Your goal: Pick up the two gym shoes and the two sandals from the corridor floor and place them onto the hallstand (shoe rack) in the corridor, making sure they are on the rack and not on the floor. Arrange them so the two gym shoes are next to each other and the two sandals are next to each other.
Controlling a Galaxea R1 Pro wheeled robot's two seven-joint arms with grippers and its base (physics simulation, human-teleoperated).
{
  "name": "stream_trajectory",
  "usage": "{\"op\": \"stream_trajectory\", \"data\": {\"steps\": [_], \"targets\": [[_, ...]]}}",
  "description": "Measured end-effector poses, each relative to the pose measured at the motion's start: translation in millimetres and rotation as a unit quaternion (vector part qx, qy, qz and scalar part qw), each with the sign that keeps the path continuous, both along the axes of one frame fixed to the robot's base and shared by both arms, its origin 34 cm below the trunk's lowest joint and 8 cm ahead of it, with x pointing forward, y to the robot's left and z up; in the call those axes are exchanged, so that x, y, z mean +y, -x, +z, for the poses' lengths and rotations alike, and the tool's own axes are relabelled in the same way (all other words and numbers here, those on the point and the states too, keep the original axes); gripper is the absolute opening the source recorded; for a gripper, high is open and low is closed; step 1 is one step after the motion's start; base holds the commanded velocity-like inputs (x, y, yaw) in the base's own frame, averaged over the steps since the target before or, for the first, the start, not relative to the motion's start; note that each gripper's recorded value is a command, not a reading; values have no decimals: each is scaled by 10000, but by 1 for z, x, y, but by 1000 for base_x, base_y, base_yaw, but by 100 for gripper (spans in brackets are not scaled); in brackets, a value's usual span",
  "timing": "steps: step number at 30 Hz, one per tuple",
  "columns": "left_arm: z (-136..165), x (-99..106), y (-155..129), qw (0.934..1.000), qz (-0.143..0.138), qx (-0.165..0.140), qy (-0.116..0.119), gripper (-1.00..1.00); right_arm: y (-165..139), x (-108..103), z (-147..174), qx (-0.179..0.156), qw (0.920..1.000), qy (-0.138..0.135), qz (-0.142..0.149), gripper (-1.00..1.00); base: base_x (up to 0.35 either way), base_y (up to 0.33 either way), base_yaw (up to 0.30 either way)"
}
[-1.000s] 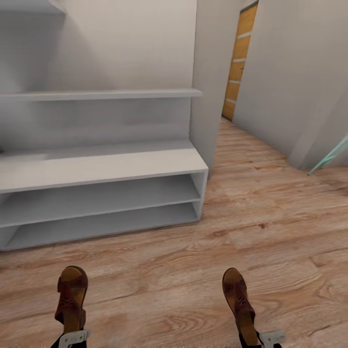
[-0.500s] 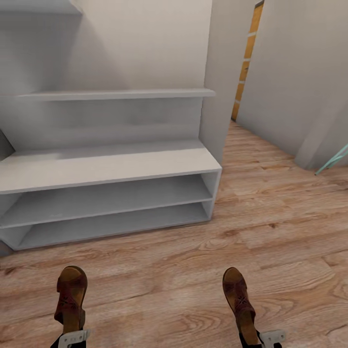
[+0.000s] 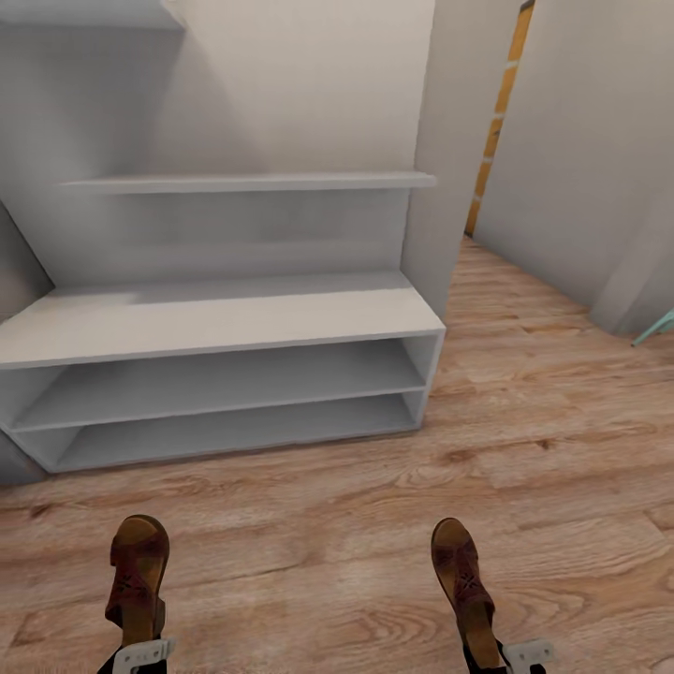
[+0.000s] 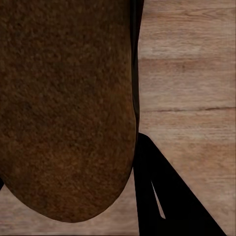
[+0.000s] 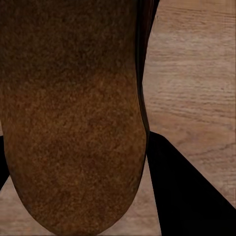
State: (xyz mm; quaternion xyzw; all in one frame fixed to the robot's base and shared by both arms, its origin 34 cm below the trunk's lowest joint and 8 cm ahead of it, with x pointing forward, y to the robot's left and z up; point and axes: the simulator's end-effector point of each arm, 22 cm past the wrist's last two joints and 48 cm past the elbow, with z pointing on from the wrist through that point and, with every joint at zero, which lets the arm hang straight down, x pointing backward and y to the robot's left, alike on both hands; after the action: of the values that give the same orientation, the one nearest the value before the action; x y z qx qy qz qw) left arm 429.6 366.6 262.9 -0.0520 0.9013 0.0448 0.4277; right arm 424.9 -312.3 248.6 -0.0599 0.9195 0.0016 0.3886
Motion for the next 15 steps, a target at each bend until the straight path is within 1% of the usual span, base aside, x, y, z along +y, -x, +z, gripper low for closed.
{"op": "stream_trajectory", "data": {"steps": [11,15], "targets": [[0,0,0,10000,1,-2,0,-100,0,0,0,0,10000,2,4,-100,0,1,272],[0,0,0,10000,1,-4,-1,-100,0,0,0,1,10000,2,5,-100,0,65,277]]}}
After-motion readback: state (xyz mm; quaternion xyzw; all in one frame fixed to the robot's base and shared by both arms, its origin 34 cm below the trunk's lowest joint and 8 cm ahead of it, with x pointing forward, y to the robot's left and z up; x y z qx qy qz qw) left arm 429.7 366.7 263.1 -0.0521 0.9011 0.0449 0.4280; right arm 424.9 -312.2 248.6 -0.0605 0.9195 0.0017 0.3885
